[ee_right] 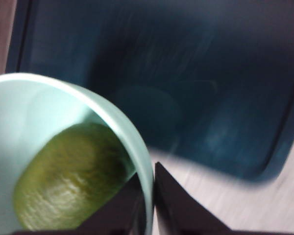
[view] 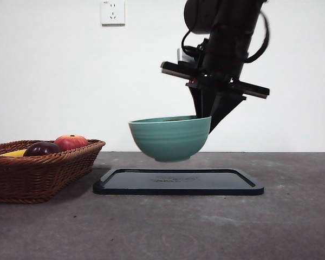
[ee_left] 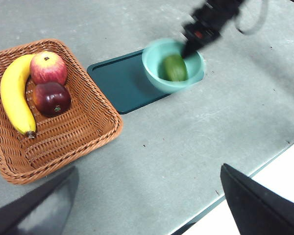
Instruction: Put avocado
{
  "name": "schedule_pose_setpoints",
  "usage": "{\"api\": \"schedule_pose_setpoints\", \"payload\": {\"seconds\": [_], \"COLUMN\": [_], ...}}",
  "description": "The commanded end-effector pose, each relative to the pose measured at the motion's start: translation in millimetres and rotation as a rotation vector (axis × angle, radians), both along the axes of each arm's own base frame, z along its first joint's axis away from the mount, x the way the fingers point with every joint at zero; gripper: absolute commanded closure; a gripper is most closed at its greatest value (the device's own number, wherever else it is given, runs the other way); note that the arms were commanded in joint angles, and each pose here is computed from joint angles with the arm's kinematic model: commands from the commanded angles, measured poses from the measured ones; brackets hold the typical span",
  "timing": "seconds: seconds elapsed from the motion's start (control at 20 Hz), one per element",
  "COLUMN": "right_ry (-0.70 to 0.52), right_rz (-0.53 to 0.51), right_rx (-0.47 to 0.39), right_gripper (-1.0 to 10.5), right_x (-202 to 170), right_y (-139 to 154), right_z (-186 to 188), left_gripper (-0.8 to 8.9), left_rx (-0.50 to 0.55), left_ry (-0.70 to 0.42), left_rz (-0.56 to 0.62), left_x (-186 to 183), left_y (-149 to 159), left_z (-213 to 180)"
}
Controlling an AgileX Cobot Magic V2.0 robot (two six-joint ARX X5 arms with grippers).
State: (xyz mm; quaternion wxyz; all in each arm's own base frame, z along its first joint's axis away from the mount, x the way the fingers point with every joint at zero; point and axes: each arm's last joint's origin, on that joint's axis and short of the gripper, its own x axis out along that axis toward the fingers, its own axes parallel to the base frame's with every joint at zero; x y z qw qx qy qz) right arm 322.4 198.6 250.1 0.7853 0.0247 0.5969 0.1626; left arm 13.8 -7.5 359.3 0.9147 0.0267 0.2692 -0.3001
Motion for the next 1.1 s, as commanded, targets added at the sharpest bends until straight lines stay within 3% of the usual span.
{"api": "schedule_pose_setpoints", "payload": {"seconds": [0.05,0.35,0.65,0.95,1.1], "right_ry": [-0.027,-0.006,-0.001,-0.009,-0.045], "right_rz": [0.007,-0.039,-0.013,-0.021,-0.069], "right_rx": [0.007,-0.007,-0.027,-0.054,-0.09], "right_gripper": [9.4,9.4,9.4,6.3,5.0], "right_x": [25.1,66.9,70.7,70.1,64.1], "right_y": [9.2,7.6,7.2,5.6,-14.6], "right_z": [1.0,-32.8,-42.9,-41.6,-11.9], "left_gripper": [3.46,3.46,3.46,3.46,3.46], "left_rx": [0.0,0.003,0.004,0.003,0.004], "left_ry": [-0.023,-0.026,-0.026,-0.027,-0.026], "left_rz": [-0.018,-0.021,-0.021,-0.021,-0.021], "left_x": [-0.2,-0.2,-0.2,-0.2,-0.2], "left_y": [0.1,0.1,0.1,0.1,0.1], "left_z": [3.0,3.1,3.1,3.1,3.1]}}
